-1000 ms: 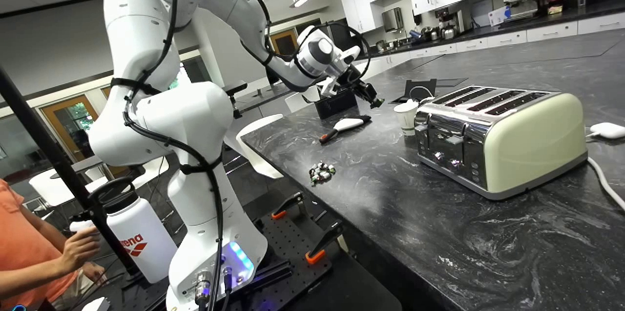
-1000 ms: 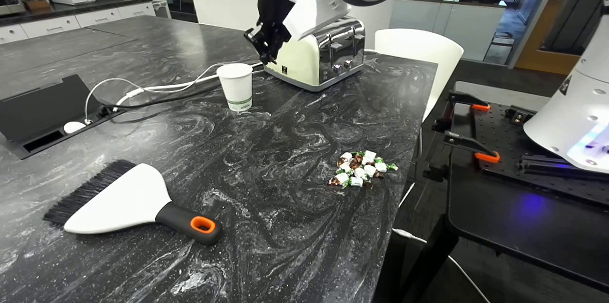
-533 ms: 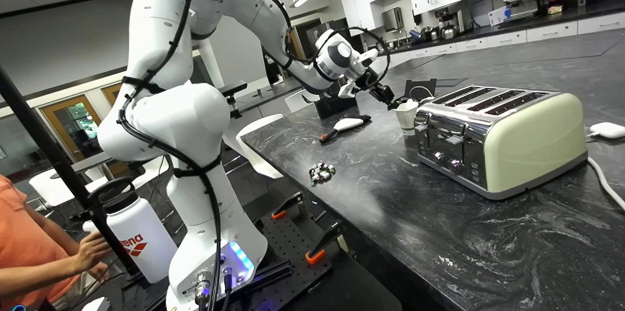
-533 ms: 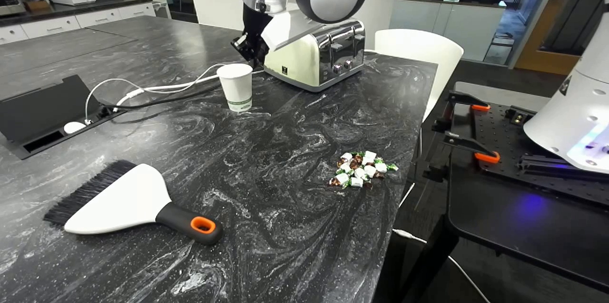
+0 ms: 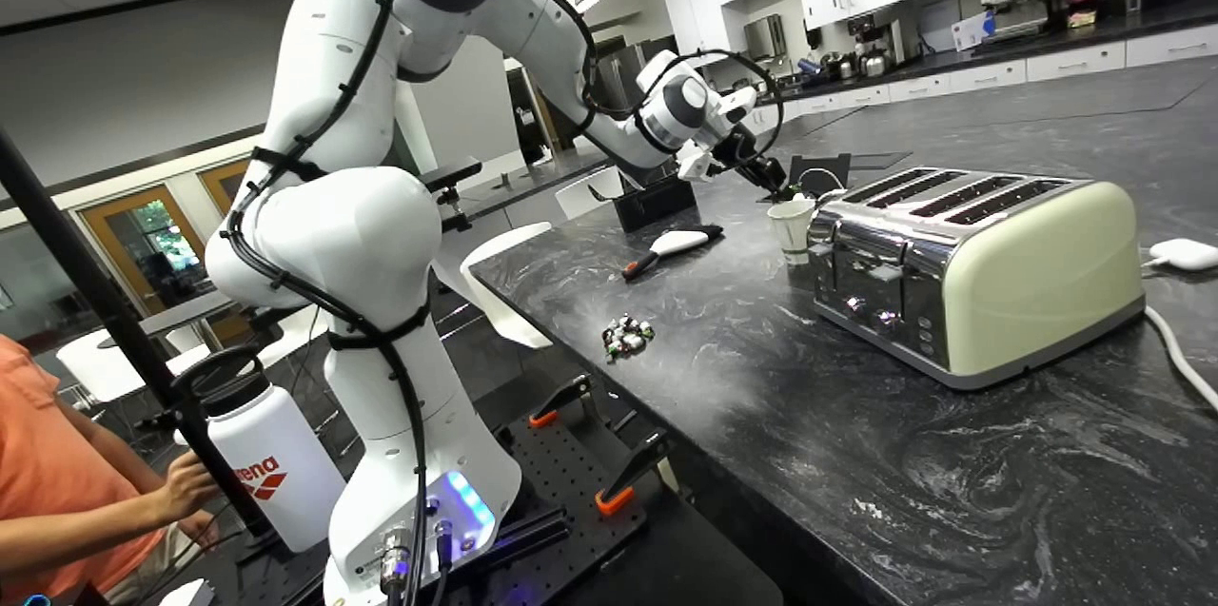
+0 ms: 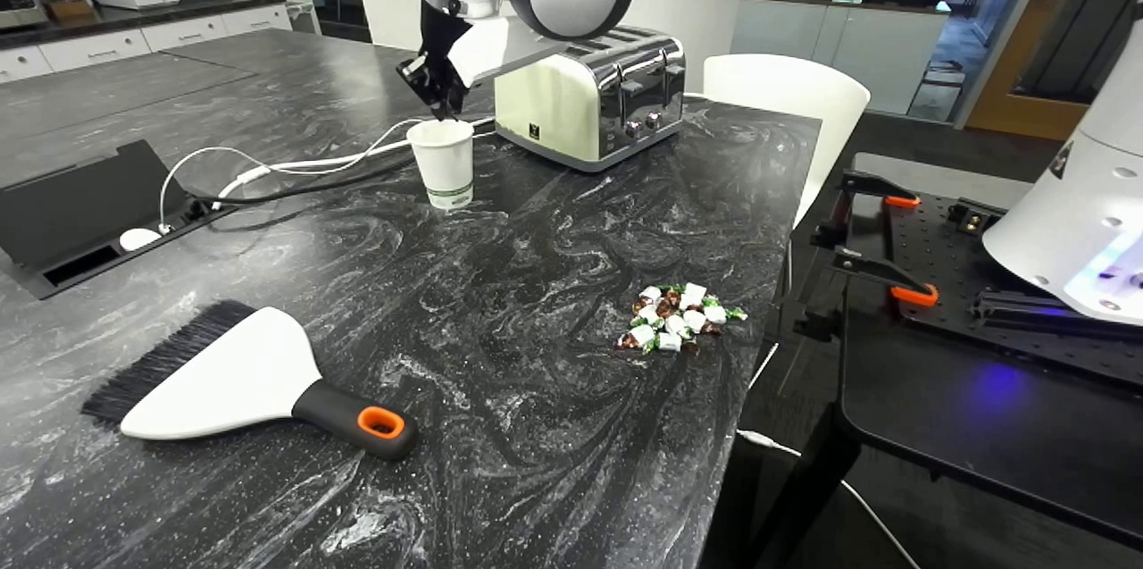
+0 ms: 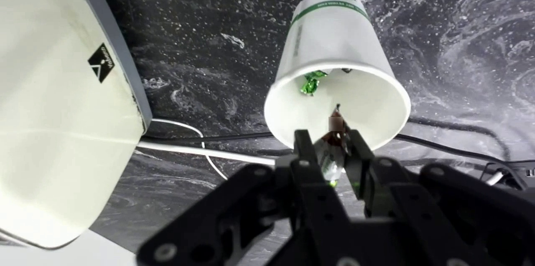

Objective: Put three of the sweets on the counter in the cup

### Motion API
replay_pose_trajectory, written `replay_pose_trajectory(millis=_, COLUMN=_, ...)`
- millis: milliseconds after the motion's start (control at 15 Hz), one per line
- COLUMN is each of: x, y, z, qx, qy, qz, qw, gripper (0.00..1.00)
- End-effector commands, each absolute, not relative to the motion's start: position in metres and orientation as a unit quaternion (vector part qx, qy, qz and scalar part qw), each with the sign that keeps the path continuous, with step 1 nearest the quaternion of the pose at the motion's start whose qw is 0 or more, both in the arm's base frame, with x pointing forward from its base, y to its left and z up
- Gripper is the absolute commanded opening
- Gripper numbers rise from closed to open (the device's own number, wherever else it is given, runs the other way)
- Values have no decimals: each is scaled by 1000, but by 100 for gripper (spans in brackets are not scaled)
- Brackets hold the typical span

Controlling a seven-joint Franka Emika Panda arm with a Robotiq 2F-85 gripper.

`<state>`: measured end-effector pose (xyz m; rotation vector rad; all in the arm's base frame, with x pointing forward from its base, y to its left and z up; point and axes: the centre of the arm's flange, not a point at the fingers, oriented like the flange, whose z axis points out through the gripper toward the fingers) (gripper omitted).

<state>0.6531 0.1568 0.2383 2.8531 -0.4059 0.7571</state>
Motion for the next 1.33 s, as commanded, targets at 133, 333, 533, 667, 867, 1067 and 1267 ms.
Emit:
replay_pose_trajectory(millis=133, x=673, y=161, z=239, qx=961, qy=-122, qz=241, qw=63, gripper=57)
replay_pose_trajectory(millis=333, x=671, y=160, z=246, qx=959, qy=-124, qz=249, qw=61, gripper=78)
replay_pose_trajectory(millis=533, x=658, y=162, z=264, qx=956, qy=-120, qz=258, qw=68, gripper=99)
replay_pose_trajectory(millis=667, x=644, y=164, z=280, qx=959, qy=-112, qz=255, qw=60, gripper=100)
replay_pose_trajectory(millis=867, x=613, y=168, z=310, qx=965, qy=-109, qz=235, qw=48, gripper=100)
replay_pose_trajectory(millis=1067, x=577, y=167, z=336, qx=971, qy=-116, qz=201, qw=59, gripper=100)
replay_pose_trajectory(millis=1267, x=543, y=165, z=355, qx=976, qy=-120, qz=165, qw=72, gripper=100)
